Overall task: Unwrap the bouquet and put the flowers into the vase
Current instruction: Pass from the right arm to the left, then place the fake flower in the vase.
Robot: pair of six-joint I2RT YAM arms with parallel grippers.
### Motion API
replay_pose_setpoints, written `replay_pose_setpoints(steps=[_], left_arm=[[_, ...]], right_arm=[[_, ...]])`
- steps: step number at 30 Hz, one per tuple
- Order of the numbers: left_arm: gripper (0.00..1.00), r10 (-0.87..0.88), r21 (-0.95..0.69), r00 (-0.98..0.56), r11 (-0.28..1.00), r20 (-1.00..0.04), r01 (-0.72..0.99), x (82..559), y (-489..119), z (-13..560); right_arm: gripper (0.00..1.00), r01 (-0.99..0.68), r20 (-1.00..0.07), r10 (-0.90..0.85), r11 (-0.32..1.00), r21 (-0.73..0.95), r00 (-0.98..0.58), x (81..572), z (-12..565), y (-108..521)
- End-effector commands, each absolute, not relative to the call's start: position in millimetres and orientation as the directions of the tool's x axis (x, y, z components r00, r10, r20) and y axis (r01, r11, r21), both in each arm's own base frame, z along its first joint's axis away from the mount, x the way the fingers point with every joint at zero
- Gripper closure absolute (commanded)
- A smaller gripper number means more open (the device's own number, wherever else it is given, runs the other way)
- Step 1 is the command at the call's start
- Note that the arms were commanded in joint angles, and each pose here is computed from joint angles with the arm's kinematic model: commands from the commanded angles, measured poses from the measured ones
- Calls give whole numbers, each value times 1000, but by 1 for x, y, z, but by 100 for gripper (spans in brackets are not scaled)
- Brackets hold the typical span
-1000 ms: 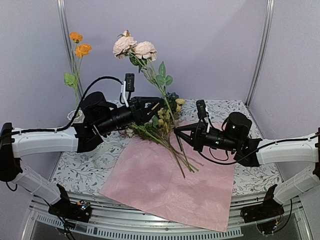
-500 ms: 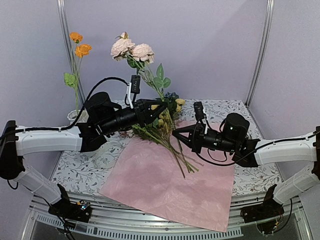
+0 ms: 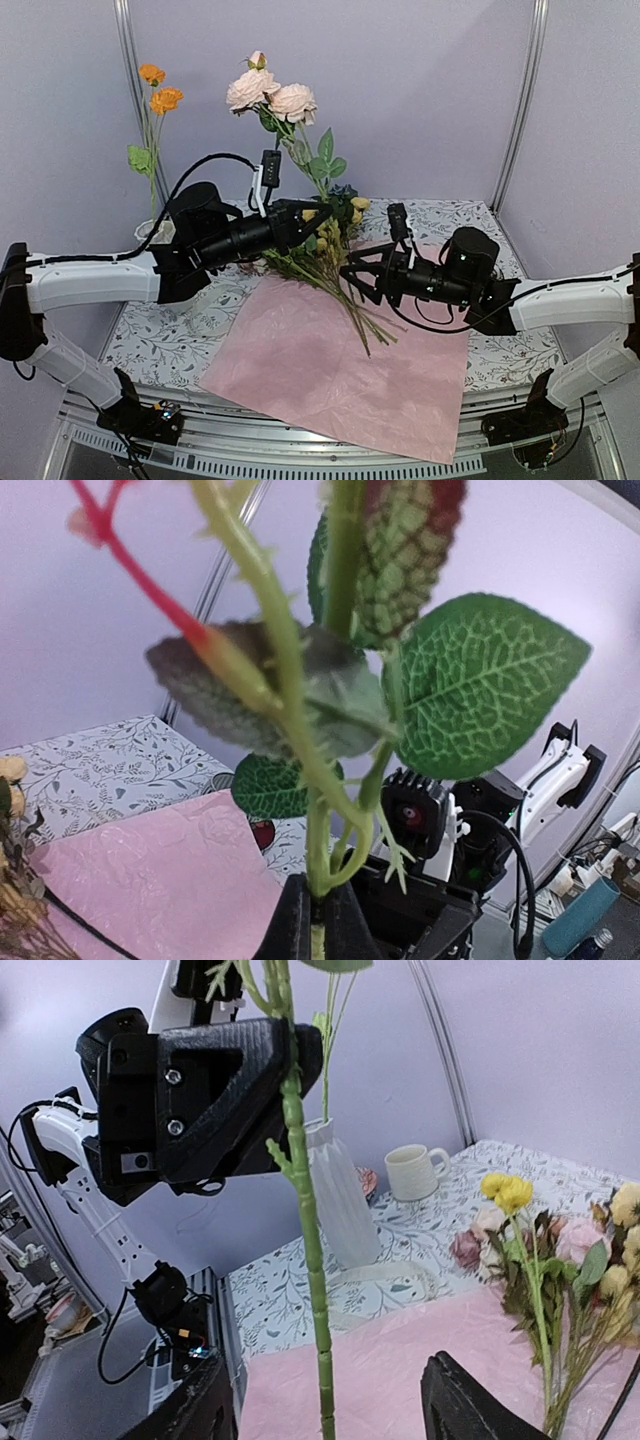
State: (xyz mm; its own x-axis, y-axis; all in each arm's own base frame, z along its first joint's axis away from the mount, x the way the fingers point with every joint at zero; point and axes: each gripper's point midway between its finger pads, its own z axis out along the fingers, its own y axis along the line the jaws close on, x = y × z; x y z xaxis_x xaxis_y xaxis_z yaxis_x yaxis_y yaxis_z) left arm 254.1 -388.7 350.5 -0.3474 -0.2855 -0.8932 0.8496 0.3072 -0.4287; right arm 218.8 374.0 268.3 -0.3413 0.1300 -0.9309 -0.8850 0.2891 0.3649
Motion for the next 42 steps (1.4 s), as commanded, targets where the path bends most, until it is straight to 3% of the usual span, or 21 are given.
replay_pose_setpoints(steps=[1, 7, 21, 42], left_arm=[[100, -286, -380, -284, 381, -915, 843, 250, -371, 367], [100, -223, -345, -264, 575, -939, 742, 258, -328, 363], [100, -167, -246, -203, 845, -965, 476, 270, -216, 394], [100, -177, -176, -14, 966, -984, 190, 256, -104, 481]], right_arm=[[28, -872, -950, 166, 380, 310, -265, 226, 285, 357], [1, -813, -975, 141, 538, 223, -174, 238, 285, 327], [1, -620, -997, -24, 784, 30, -78, 279, 259, 284], [1, -401, -986, -92, 916, -30, -136, 312, 186, 239]])
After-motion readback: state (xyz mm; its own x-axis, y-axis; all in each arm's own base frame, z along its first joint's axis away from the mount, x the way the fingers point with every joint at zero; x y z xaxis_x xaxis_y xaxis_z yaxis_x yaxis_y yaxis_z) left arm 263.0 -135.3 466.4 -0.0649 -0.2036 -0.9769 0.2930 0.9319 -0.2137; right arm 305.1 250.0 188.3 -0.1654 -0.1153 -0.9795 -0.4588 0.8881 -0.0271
